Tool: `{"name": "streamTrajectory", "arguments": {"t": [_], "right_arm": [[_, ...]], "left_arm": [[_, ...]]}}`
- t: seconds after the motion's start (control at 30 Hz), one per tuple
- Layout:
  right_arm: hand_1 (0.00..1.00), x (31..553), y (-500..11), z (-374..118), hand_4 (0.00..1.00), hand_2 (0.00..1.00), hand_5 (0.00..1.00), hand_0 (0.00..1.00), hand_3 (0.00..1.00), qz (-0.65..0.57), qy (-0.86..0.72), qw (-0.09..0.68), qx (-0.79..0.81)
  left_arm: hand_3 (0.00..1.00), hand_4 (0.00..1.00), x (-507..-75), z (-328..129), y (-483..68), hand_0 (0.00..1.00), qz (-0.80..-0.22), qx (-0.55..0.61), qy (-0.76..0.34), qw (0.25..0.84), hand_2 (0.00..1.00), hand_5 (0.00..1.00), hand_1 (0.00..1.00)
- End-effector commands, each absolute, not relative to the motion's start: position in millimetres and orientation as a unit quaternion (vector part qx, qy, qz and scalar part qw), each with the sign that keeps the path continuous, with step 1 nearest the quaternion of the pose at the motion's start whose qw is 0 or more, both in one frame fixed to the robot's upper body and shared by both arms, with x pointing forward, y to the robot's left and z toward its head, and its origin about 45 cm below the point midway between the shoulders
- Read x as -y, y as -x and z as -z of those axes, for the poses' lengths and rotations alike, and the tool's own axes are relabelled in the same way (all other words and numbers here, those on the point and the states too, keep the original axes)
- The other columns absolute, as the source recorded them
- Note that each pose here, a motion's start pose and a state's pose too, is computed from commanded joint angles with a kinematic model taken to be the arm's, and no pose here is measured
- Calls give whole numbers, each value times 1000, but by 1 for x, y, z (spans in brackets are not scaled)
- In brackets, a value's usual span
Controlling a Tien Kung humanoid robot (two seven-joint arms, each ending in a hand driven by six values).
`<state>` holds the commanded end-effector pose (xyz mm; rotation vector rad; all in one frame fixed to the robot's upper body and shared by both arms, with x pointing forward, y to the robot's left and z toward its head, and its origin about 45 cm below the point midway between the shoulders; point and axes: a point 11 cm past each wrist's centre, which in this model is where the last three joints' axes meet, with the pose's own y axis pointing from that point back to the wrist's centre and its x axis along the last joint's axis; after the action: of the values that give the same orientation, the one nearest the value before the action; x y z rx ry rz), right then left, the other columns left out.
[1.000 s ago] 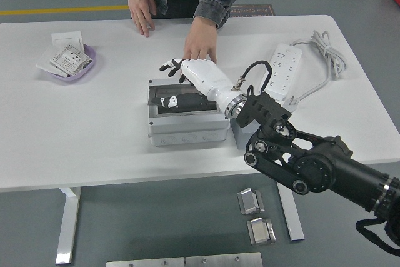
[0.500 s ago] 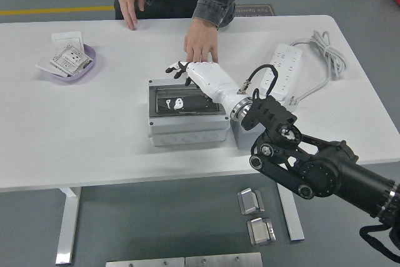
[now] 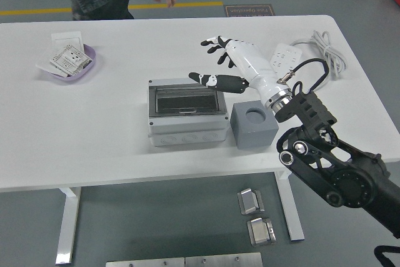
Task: Pick up the cylinder from the cube,place it in the box,flap close box
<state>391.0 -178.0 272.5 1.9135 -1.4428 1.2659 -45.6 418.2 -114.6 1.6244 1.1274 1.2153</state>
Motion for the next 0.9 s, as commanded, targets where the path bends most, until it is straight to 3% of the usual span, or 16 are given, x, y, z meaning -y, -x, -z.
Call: {"name": "streamTrajectory", "arguments": {"t": [0.3, 0.33, 0.5, 0.53, 0.6, 0.7, 0.73, 0.9], "right_arm": [[480, 219, -407, -289, 935, 642, 708, 367, 734, -411, -685, 184, 573], [502, 226, -411, -287, 938, 634, 710, 435, 709, -400, -685, 188, 580], [502, 246, -430, -283, 938, 634, 710, 435, 709, -363, -677, 208, 606], [565, 248, -434, -283, 938, 640, 710, 577, 701, -362, -672, 215, 610], [565, 252, -443, -285, 938, 640, 710, 577, 701, -359, -660, 233, 618], [565, 246, -453, -288, 938, 640, 710, 577, 701, -356, -649, 252, 623], [621, 241, -456, -289, 936, 652, 708, 627, 707, -357, -646, 258, 623], [621, 201, -462, -286, 936, 652, 708, 627, 707, -378, -642, 284, 604]], "left_arm": [[710, 709, -416, 116, 41, 690, -483, -445, -638, 403, 609, 442, 685], [710, 709, -416, 116, 41, 690, -483, -444, -638, 403, 609, 441, 685], [710, 709, -418, 115, 40, 690, -483, -442, -639, 403, 609, 441, 685], [709, 708, -418, 115, 39, 690, -483, -442, -640, 403, 609, 440, 685], [709, 708, -419, 115, 40, 690, -482, -442, -641, 402, 609, 440, 685], [709, 708, -421, 114, 41, 690, -481, -441, -643, 401, 609, 440, 685], [709, 708, -421, 114, 42, 690, -480, -441, -644, 400, 609, 439, 685], [709, 708, -422, 113, 43, 690, -479, -441, -645, 400, 609, 439, 685]]}}
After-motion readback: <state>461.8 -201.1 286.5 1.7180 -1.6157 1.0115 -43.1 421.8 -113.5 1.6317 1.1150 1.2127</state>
